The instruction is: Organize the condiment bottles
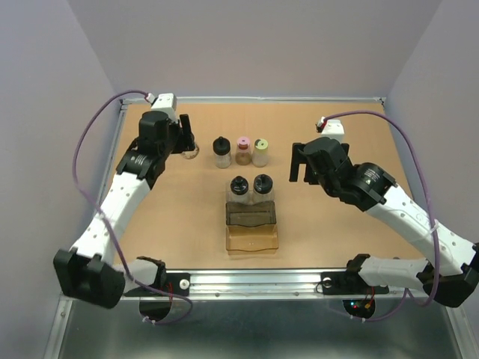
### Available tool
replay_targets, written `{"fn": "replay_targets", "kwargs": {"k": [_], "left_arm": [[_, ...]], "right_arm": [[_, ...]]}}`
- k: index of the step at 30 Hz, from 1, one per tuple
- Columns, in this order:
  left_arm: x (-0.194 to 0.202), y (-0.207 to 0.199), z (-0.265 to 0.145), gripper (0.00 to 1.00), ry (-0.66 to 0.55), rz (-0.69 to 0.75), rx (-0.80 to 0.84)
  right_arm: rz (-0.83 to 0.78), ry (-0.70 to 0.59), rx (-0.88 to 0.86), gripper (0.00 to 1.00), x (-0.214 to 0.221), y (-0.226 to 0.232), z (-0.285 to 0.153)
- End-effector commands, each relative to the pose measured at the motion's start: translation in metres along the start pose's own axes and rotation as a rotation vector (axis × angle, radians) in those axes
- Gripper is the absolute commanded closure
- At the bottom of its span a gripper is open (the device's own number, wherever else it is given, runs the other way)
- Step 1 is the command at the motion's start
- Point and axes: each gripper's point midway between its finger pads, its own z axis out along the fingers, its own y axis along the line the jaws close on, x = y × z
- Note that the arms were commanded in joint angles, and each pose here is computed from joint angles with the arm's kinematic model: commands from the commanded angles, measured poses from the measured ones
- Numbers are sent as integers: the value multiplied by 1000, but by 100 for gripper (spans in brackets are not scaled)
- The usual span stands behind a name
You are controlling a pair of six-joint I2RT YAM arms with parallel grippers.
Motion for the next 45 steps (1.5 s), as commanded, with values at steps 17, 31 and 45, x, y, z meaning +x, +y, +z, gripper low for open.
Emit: {"fn": "replay_targets", "kwargs": {"k": [17, 31, 45], "left_arm": [[111, -126, -162, 100, 175, -306, 433], [111, -207, -127, 100, 132, -218, 289], [136, -247, -100, 100, 167, -150, 233]], "right_arm": [[81, -53, -60, 0, -1, -6, -13], [100, -82, -59, 0, -5, -14, -22], [84, -95, -37, 0, -5, -24, -27]]}}
